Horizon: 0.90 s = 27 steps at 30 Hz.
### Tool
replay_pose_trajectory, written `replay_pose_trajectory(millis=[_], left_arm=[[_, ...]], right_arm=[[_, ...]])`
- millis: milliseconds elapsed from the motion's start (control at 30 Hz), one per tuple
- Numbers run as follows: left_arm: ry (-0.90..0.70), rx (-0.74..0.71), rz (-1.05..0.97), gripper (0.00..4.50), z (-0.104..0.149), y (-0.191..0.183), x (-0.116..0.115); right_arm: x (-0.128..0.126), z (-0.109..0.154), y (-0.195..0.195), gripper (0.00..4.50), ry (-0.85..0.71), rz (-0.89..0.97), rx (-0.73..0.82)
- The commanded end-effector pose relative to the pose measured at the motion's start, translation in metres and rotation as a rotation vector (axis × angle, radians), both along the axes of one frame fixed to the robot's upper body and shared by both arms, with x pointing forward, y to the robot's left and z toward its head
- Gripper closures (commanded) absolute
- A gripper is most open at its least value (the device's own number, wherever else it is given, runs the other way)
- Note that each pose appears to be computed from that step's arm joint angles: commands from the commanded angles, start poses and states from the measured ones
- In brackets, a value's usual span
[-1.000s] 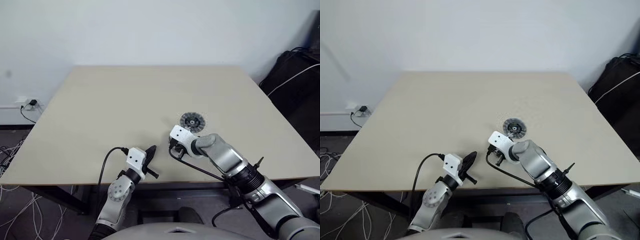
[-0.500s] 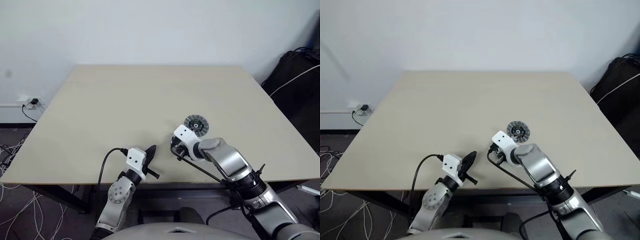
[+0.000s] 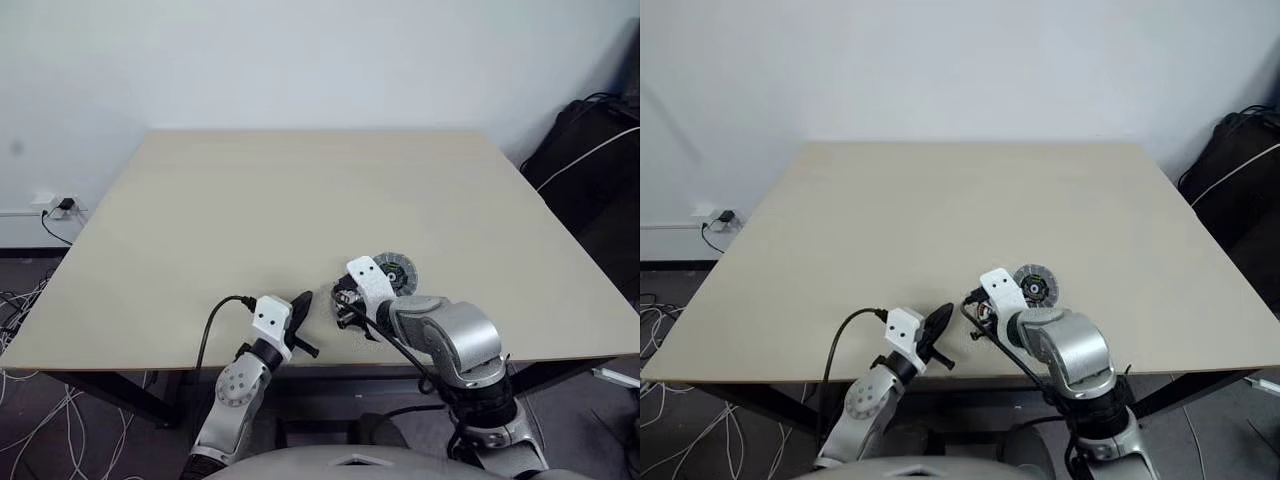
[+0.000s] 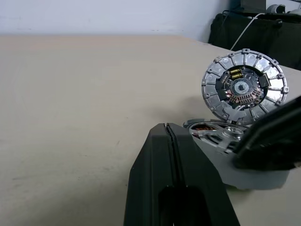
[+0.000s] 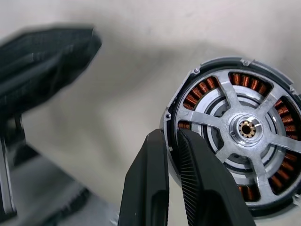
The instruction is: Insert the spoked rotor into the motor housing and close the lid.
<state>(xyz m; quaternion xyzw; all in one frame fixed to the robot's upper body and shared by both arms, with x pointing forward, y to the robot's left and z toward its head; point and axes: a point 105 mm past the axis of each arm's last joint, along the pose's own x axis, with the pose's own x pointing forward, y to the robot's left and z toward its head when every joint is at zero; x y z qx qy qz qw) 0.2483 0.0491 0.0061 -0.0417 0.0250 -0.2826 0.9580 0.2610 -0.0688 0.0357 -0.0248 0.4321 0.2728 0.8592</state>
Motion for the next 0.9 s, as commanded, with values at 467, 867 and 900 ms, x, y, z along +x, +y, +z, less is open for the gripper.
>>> replay_pose_trajectory(millis=[467, 867, 900], left_arm=[[-0.048, -0.003, 0.050, 4.50, 0.014, 0.010, -0.001], [-0.037, 0.009, 0.057, 4.50, 0.010, 0.014, 0.001], [-0.034, 0.012, 0.057, 4.50, 0.008, 0.015, 0.001]], right_arm=[[0.029, 0.004, 0.031, 4.41, 0.030, -0.114, 0.122], [0.036, 0.017, 0.047, 0.83, -0.045, -0.109, 0.224], [0.041, 0.024, 0.047, 0.83, -0.098, -0.109, 0.241]])
